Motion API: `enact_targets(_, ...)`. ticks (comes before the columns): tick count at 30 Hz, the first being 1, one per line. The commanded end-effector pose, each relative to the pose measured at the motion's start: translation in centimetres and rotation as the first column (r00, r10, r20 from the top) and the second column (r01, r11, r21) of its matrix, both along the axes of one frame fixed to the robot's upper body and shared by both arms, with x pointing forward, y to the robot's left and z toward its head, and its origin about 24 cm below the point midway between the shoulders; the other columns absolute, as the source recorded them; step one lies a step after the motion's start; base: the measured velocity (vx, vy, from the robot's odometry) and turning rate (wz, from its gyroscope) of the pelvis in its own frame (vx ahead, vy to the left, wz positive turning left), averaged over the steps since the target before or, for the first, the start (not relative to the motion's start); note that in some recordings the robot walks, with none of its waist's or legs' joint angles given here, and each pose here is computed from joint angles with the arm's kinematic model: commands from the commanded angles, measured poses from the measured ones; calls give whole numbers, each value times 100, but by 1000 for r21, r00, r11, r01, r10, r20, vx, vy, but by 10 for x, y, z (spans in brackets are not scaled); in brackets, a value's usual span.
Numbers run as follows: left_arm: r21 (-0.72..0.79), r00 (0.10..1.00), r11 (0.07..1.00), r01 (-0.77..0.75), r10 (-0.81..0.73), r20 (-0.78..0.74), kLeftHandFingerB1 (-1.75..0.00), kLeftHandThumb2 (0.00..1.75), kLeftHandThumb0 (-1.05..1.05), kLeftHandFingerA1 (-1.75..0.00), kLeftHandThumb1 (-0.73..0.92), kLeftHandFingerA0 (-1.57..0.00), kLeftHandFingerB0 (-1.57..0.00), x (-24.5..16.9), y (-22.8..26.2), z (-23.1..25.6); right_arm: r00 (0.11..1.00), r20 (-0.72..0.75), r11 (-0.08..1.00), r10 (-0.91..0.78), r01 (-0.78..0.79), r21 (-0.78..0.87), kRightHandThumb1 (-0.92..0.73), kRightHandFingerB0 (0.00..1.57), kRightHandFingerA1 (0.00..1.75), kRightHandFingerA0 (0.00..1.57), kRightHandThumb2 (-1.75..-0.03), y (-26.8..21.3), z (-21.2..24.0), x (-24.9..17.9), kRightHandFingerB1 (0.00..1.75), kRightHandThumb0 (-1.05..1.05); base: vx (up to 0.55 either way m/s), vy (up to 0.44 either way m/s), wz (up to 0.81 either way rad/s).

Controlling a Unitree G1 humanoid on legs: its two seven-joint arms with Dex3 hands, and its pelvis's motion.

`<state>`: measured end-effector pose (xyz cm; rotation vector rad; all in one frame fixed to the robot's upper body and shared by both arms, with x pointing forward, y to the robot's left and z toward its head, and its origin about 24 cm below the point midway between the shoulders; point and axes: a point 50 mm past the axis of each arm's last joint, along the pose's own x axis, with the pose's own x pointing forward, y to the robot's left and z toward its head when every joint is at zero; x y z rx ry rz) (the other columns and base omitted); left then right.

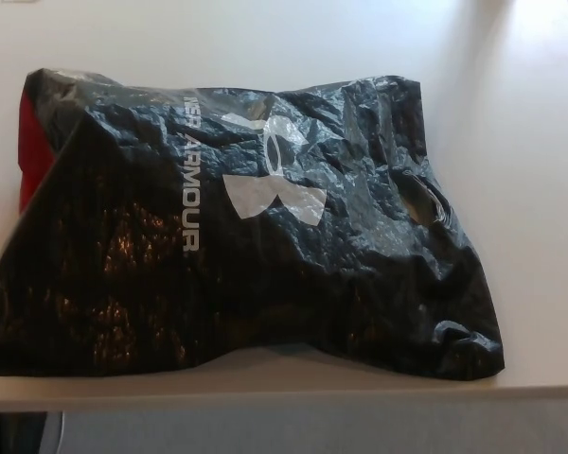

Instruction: A plastic bag is kept in the middle of the desk and the robot uses both its hands to grab the bag from the left and right and brings its hands close together to compress the bag

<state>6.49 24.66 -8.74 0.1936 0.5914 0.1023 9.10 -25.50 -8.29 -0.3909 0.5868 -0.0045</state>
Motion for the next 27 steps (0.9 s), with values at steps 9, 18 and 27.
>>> enact_targets(9, 26, 667, 997, -72, 29, 744, -35, 66, -64, -39, 86, -49, -39, -9, 10, 104, 724, 633, 961, 276, -211, -177, -59, 0, 50, 0, -114, 7, 99, 3, 48, -34, 0, 0, 0)
enact_targets(18, 19, 662, 997, -68, 31, 749, -34, 66, -65, -38, 86, -49, -39, -12, 10, 103, 712, 638, 956, 294, -227, -187, -59, 0, 50, 0, -114, 6, 100, 4, 48, -34, 0, 0, 0)
enact_targets(27, -21, 651, 997, -79, 68, 756, -46, 107, -62, -55, 67, -38, -21, -24, 8, 109, 697, 646, 950, 311, -240, -199, -69, 5, 40, 0, -106, 4, 103, -5, 42, -71, 0, 0, 0)
